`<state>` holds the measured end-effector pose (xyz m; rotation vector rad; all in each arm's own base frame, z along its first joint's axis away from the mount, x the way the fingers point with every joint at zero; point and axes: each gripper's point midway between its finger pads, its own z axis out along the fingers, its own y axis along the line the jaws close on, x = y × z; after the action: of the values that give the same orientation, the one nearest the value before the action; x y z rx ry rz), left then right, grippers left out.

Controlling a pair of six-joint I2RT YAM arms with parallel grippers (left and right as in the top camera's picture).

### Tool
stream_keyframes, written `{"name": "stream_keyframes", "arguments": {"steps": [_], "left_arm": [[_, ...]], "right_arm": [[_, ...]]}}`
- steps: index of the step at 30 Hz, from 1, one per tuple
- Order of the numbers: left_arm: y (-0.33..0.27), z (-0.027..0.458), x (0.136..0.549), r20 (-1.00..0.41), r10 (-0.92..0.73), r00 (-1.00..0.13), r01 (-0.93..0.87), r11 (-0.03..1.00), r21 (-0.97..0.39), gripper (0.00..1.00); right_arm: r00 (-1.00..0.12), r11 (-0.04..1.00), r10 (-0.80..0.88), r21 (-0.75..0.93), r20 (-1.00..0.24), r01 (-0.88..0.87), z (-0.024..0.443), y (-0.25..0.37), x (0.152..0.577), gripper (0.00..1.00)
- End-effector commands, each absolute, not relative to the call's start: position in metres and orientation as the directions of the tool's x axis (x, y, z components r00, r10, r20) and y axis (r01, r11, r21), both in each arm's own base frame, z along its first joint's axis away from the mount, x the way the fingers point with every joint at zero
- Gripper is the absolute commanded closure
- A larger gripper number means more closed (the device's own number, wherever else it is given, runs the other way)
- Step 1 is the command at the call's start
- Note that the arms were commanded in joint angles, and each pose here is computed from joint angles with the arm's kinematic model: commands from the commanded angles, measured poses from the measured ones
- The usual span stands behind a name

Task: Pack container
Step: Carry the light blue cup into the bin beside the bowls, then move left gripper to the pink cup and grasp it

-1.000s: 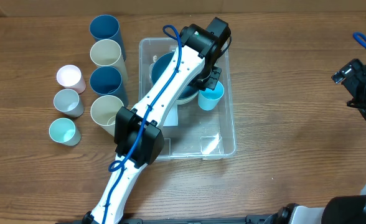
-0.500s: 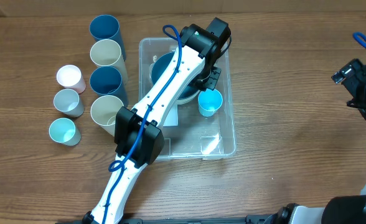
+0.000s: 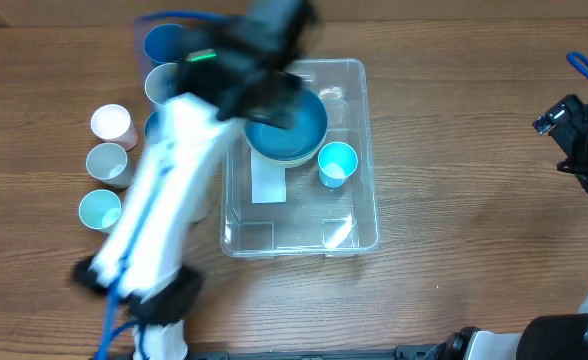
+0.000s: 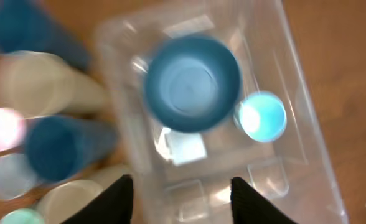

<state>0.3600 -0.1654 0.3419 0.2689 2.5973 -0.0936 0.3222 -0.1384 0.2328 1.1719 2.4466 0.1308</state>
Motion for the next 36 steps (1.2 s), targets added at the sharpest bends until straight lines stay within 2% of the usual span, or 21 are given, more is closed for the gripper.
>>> {"name": "stream_keyframes", "arguments": {"steps": [1,5,8,10,13,18,27,36], "left_arm": [[-0.097,0.376,0.36,-0.585,0.003,-0.811,0.026,0.999,-0.03,0.41],[-0.029,0.385,0.359,-0.596,-0.127,-0.793,-0.124,0.991,-0.046,0.32],[0.013,0.367,0.359,-0.536,-0.197,-0.821,-0.187,0.98,-0.073,0.3],[0.039,0.34,0.36,-0.447,-0.273,-0.852,-0.244,0.962,-0.122,0.32],[0.075,0.303,0.365,-0.342,-0.385,-0.857,-0.349,0.923,-0.164,0.41],[0.132,0.238,0.386,-0.251,-0.514,-0.82,-0.472,0.856,-0.21,0.36],[0.151,0.143,0.412,-0.115,-0.511,-0.852,-0.481,0.851,-0.212,0.37],[0.157,0.088,0.438,-0.094,-0.467,-0.879,-0.436,0.868,-0.237,0.38]], "right_arm": [[-0.543,0.636,0.765,0.269,-0.346,0.724,0.238,-0.14,0.323,0.0],[-0.543,0.636,0.765,0.269,-0.346,0.724,0.238,-0.14,0.323,0.0],[-0.543,0.636,0.765,0.269,-0.346,0.724,0.238,-0.14,0.323,0.0],[-0.543,0.636,0.765,0.268,-0.346,0.724,0.238,-0.14,0.323,0.0],[-0.543,0.636,0.765,0.268,-0.346,0.724,0.238,-0.14,0.323,0.0],[-0.543,0.636,0.765,0.268,-0.346,0.724,0.238,-0.14,0.323,0.0],[-0.543,0.636,0.765,0.268,-0.346,0.724,0.238,-0.14,0.323,0.0],[-0.543,0.636,0.765,0.268,-0.346,0.724,0.238,-0.14,0.323,0.0]]}}
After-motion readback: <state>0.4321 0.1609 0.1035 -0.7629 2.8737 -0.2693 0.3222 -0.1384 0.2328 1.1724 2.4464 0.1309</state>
